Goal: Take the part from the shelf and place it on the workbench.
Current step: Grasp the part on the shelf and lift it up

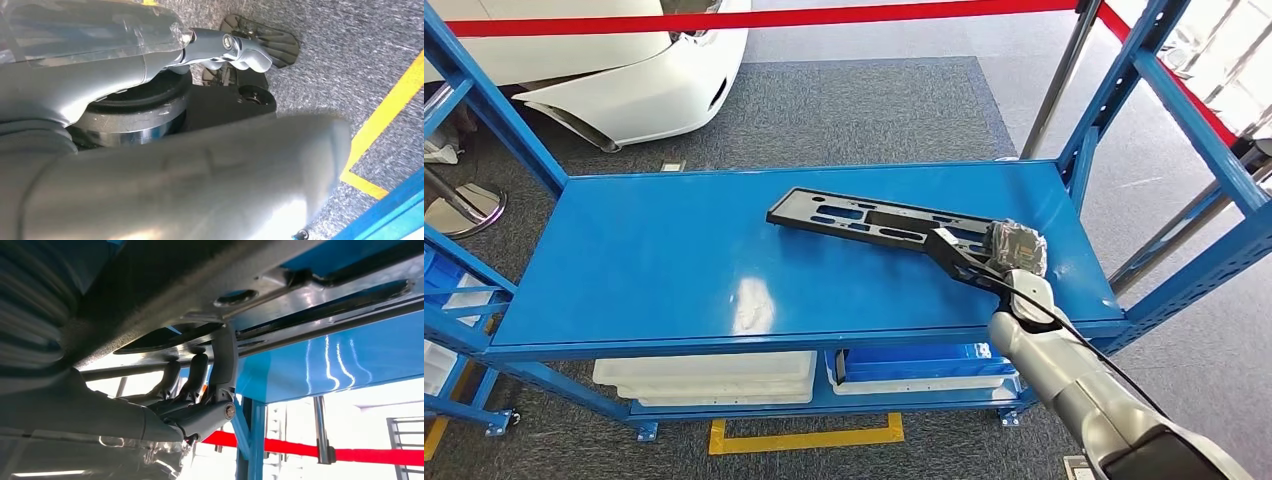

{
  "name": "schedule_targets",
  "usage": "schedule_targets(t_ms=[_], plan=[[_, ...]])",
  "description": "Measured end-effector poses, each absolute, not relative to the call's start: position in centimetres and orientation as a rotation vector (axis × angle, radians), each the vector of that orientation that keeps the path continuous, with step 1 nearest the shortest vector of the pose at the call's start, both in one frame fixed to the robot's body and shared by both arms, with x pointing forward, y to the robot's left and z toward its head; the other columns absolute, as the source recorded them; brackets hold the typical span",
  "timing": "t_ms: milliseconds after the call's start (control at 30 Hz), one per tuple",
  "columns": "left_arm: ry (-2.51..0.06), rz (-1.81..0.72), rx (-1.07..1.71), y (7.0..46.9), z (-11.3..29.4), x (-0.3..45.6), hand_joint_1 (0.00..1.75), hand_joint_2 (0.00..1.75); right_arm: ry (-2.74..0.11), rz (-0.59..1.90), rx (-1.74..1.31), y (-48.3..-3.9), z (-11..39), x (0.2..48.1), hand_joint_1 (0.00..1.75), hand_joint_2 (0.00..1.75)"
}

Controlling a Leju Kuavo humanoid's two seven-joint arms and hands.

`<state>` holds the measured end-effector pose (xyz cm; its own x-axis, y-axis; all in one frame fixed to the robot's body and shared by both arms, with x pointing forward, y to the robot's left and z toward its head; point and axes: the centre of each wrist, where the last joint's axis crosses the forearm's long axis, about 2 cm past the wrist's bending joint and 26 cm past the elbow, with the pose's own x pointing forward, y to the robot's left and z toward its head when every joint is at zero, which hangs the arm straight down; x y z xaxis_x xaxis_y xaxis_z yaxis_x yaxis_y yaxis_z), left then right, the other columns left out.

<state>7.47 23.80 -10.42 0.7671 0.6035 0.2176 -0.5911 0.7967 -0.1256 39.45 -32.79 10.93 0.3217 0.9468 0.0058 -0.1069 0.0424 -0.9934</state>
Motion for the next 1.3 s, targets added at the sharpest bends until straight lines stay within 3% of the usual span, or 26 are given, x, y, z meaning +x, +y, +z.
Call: schedule_targets(t_ms=[33,767,1300], plan=[[-0.260,0.653,-0.056,23.8,-10.4,7.4,0.00,1.75,-0.912,1.004,-1.249,-32.2,11.1,39.3,1.75,1.75],[-0.321,0.703,-0.089,23.9,-10.5,6.9,0.00,1.75,-1.629,0.989,-1.334,-22.2,21.9,34.2,1.75,1.75],[-0.262,0.733,-0.050,24.3,-10.7,6.2,0.00,1.75,-1.784,0.928,-1.205,-20.4,24.7,31.2,1.75,1.75]])
